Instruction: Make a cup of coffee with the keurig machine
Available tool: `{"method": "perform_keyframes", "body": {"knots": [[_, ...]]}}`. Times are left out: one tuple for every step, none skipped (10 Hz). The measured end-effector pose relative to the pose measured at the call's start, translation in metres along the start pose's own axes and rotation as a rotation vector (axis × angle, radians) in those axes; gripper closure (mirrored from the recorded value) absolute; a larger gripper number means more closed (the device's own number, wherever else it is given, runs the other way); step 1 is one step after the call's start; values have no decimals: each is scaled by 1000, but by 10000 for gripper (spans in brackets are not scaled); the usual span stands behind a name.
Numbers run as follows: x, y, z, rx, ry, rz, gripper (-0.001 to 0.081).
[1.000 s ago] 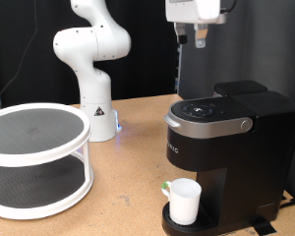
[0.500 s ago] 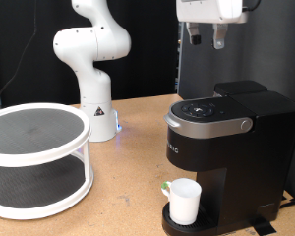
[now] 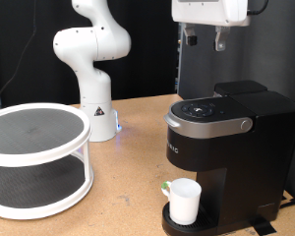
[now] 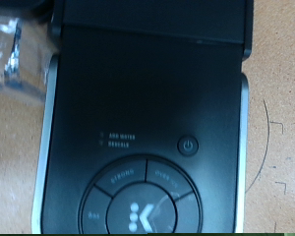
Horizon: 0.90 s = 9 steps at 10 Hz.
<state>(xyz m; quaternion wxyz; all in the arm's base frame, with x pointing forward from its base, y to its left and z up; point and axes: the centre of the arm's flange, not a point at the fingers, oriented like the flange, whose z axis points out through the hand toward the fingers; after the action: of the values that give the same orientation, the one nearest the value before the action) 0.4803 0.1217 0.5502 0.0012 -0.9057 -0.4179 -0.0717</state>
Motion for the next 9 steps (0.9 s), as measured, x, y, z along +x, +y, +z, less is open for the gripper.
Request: {"method": "perform_keyframes", "body": {"knots": [[-1,2,0,-10,-7,-19,1],[-3,5,-2,-14,-5,-20,1],[-3,7,-3,-17,-2,-16,1],[-4,10,-5,-19,1,-13,1],[-4,12,-6,-21,1,-12,1],[-2,14,-5,-21,0,-15,1],[-1,17,-3,-21,-1,-16,1],[1,20,0,-22,0,-14,1],[2,23,6,-23,-5,-14,1]]}}
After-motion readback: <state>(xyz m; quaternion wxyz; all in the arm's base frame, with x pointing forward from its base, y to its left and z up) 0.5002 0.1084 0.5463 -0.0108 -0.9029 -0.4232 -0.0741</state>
